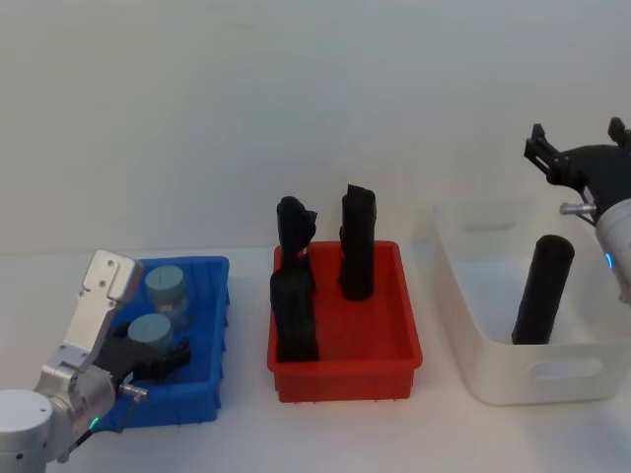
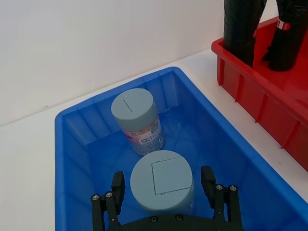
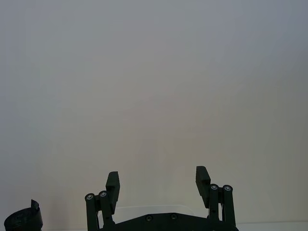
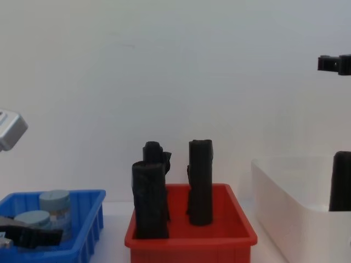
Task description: Pick the cotton swabs from the blue box and place them into the white box.
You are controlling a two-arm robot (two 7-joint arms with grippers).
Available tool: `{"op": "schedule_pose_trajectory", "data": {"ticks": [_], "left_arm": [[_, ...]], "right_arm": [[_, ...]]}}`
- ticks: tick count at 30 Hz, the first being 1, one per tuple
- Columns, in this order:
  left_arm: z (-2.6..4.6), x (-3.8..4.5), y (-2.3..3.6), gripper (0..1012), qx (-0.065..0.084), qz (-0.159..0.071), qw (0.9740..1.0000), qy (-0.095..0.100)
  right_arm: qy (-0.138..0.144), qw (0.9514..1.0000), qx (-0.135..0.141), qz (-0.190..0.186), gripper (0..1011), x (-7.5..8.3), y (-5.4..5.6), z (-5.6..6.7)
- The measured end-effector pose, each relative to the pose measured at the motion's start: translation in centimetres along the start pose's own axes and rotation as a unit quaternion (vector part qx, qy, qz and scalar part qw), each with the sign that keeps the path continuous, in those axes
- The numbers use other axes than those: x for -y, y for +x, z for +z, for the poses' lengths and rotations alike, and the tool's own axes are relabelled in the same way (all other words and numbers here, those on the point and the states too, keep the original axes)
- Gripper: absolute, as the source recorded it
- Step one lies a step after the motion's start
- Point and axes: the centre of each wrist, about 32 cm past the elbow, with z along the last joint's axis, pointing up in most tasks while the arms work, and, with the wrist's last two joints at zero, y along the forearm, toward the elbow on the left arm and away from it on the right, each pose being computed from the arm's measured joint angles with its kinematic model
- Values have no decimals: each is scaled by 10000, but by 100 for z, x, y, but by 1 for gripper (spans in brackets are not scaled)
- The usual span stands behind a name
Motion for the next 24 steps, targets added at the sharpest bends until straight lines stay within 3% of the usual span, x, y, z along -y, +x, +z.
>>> {"op": "schedule_pose_trajectory", "data": {"ticks": [10, 21, 24], "left_arm": [[-5, 26, 0, 980, 0, -13, 10000, 27], [-8, 39, 0, 692, -2, -18, 10000, 39], [-9, 40, 0, 682, -2, -18, 10000, 41]], "right_arm": [[0, 10000, 0, 0, 1001, 0, 0, 0], [0, 10000, 0, 0, 1001, 0, 0, 0], [0, 10000, 0, 0, 1002, 0, 0, 0]]}}
